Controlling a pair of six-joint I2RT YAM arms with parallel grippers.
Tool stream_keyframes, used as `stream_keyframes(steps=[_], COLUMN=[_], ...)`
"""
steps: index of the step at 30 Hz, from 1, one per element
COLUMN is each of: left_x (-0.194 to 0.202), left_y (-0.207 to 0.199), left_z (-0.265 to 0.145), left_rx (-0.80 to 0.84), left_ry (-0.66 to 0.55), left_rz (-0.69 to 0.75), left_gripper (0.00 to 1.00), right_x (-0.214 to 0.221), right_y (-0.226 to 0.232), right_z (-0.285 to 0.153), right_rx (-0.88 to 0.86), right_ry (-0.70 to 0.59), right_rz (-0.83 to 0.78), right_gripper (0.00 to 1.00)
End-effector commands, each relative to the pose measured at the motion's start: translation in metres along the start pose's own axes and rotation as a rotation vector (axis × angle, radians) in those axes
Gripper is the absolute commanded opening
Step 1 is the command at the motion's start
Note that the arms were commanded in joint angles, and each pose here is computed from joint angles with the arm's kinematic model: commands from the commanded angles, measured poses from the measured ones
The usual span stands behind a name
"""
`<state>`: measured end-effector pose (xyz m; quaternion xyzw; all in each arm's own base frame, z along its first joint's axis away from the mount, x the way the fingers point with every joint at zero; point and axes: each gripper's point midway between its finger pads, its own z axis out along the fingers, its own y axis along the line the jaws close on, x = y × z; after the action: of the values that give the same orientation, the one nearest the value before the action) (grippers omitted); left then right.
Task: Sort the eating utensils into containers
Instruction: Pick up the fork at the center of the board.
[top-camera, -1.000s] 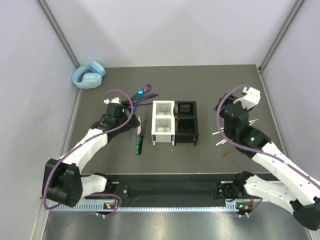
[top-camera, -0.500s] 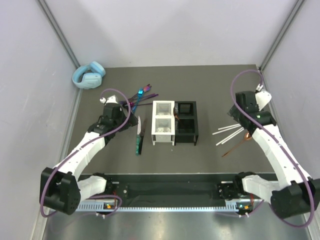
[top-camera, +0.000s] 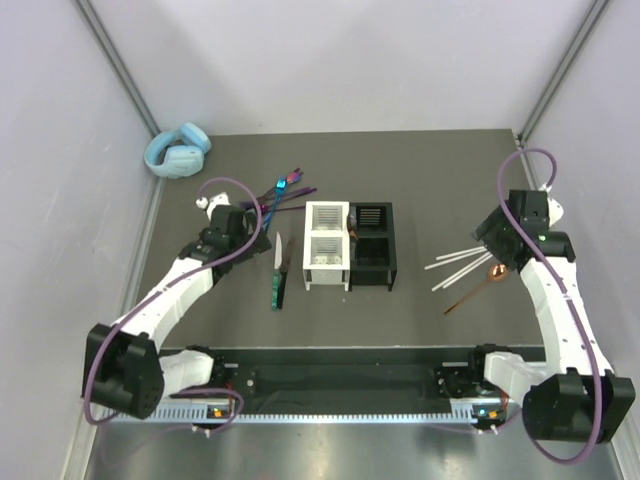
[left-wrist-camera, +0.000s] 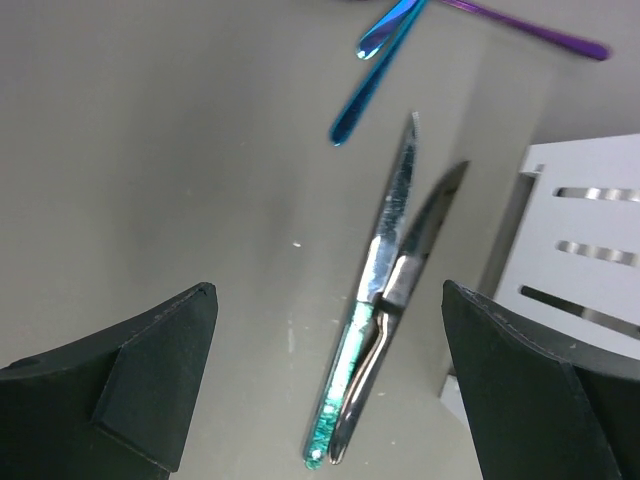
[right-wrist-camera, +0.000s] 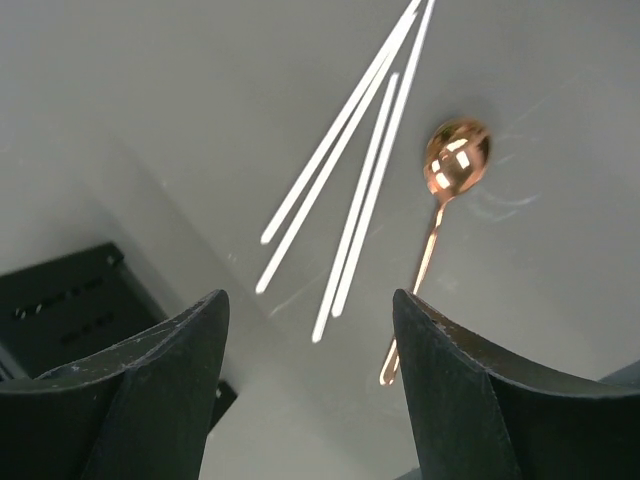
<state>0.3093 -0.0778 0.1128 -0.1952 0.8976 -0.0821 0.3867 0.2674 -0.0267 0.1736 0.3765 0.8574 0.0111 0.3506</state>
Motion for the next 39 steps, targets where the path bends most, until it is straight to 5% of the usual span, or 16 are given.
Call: stream_keyframes(steps=[1,5,9,12,17,27,30,39], left_x=[-0.019,-0.033,-0.059,-0.068,-0.034,-0.089,-0.090,-0.076], left_y=[-0.005,0.001,-0.020,-0.037,-0.053,-0.070,-0.071,-0.075], left_z=[0.008,0.014,0.015,0.032,0.093,0.138,0.147,0.167], left_rx=[-0.038,-0.140,-0.053,-0.023,-0.033,-0.139,-0.151,-0.124], left_ry=[-0.011,-0.011,-0.103,-0.081,0.166,0.080,0.094,0.140], left_rz=[-0.003,0.007,0.034,0.081,0.176,0.255,0.276,0.299], left_gripper=[0.99,0.99,0.99,0.99,0.96,0.83,0.74,0.70], right_x=[0.009,0.001,-0.004,-0.005,0.004,0.016,0.017,0.019], right_y=[0.016,0.021,0.032,0.038,0.044,0.056,0.056,0.055], right_z=[-0.001,-0.004,-0.009,-0.009,0.006,0.019,0.019,0.022], right_rx=[-0.110,-0.146,-0.234,-0.282,-0.312,-0.373,-0.374,-0.372], right_ry=[0.037,-0.006,-0.057,-0.081,-0.048,0.015,0.010,0.015], right_rz=[-0.004,-0.042,-0.090,-0.101,-0.136,-0.170,-0.171,-0.174], right_gripper=[0.67,0.66,0.66,0.66,0.66,0.66,0.66,0.66])
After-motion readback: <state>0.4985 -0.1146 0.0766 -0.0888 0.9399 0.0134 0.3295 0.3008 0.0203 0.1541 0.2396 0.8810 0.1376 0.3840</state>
